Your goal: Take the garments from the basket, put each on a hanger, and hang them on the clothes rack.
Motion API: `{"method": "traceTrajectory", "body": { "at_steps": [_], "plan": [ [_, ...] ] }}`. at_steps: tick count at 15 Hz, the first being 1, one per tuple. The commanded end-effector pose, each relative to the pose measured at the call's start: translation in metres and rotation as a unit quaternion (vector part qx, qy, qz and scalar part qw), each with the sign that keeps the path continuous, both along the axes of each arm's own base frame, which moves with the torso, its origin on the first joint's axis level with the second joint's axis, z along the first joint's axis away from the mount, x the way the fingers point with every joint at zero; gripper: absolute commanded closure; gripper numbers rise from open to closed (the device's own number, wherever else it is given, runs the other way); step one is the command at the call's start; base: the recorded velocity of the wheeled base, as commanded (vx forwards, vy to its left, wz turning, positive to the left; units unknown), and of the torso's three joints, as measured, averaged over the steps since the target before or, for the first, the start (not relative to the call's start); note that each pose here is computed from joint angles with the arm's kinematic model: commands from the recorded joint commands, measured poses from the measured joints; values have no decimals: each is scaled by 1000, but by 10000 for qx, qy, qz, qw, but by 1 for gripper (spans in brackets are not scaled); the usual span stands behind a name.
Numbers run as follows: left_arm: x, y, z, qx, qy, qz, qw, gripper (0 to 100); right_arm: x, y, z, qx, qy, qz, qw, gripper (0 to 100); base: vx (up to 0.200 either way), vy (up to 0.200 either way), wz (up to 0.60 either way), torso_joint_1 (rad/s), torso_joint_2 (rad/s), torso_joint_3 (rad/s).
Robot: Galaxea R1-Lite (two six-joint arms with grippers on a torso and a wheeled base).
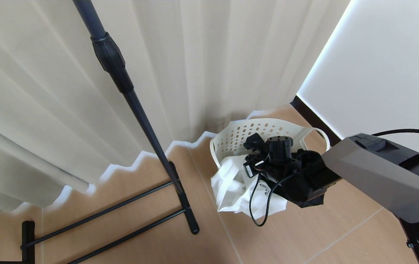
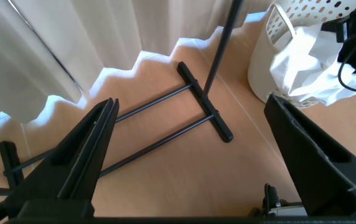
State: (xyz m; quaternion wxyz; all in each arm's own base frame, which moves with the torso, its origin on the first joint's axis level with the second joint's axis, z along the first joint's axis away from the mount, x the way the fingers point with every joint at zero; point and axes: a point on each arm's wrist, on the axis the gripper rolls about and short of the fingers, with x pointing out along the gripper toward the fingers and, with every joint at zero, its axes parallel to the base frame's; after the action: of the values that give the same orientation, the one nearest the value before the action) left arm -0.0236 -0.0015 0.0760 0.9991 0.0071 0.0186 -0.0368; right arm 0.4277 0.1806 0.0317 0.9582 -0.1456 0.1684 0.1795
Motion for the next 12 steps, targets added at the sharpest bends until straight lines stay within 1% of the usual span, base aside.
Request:
{"method": "traceTrajectory", "body": {
  "at_steps": [1,3,4,6,7,8,9,10,11,12],
  "plan": [
    [0,0,0,-1,2,-1,10000,0,0,0,1,5,-17,2,10000,100,0,0,0,0,0,0],
    [0,0,0,-1,2,-1,10000,0,0,0,2,14,-38,2,10000,100,0,0,0,0,0,0],
    [0,0,0,-1,2,-1,10000,0,-5,-2,5,93,-196,30,9998,100,0,0,0,0,0,0],
    [0,0,0,-1,-5,-1,10000,0,-16,-6,23,199,-459,40,9987,100,0,0,0,0,0,0],
    [0,0,0,-1,2,-1,10000,0,-25,-10,36,258,-592,48,9979,100,0,0,0,0,0,0],
    [0,0,0,-1,2,-1,10000,0,-40,-13,51,339,-757,84,9965,100,0,0,0,0,0,0],
    [0,0,0,-1,-5,-1,10000,0,-66,-15,68,429,-951,176,9944,100,0,0,0,0,0,0],
    [0,0,0,-1,2,-1,10000,0,-78,-18,76,465,-1043,209,9932,100,0,0,0,0,0,0],
    [0,0,0,-1,2,-1,10000,0,-122,-23,98,603,-1306,399,9888,100,0,0,0,0,0,0],
    [0,0,0,-1,2,-1,10000,0,-139,-21,108,676,-1414,535,9862,100,0,0,0,0,0,0]
  ]
}}
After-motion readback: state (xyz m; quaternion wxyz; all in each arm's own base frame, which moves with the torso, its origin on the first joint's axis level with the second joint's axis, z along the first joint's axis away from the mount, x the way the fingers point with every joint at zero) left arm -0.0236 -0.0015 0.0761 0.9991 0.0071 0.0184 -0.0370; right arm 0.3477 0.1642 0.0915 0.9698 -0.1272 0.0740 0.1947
